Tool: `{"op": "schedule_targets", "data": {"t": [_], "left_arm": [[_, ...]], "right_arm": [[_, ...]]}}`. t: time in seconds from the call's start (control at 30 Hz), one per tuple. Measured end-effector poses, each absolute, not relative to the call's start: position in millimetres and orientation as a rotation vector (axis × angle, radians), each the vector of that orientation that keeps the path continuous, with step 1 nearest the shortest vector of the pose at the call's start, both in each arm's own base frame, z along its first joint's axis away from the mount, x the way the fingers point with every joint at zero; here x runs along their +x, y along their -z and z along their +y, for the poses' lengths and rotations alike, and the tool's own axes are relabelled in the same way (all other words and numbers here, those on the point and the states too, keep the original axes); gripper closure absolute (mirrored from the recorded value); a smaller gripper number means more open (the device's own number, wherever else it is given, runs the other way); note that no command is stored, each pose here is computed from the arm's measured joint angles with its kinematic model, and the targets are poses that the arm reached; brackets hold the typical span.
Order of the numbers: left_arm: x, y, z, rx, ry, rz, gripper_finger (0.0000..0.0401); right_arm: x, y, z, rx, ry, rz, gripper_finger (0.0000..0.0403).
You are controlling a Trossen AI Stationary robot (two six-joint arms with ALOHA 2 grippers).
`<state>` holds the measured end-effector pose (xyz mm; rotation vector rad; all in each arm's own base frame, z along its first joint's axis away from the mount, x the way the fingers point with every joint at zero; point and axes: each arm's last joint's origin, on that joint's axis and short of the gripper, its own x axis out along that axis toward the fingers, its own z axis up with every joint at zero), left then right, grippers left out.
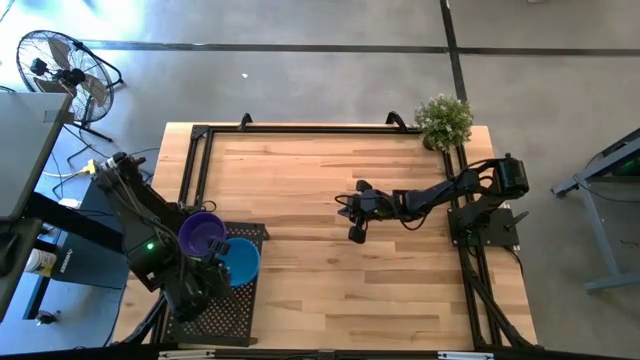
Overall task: Pick & Place Mini bowls
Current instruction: Return to Home Position
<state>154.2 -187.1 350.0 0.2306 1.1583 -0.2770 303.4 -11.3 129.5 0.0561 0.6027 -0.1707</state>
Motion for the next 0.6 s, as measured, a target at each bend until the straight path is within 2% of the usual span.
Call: {"op": "schedule_targets", "data": {"t": [0.1,0.2,0.3,0.47,0.53,0.6], "left_arm": [[154,-356,-187,0.261,0.302,1.133,0.0253],[156,-357,-186,0.335,0.292,1.086,0.0255],[157,-357,-184,0.417,0.304,1.01,0.0289],[171,-356,-161,0.413,0.432,0.83,0.0383],[176,-356,-143,0.397,0.453,0.76,0.0392],[179,-358,-123,0.385,0.45,0.66,0.0382]], "right_arm": [[303,-129,-11,0.056,0.171,0.603,0.0401],[303,-129,-11,0.046,0.168,0.604,0.0401],[304,-129,-11,0.008,0.128,0.608,0.0401],[306,-133,-10,-0.061,-0.001,0.557,0.0402],[308,-136,-12,-0.084,-0.022,0.52,0.0402],[309,-139,-15,-0.097,-0.043,0.494,0.0402]]}}
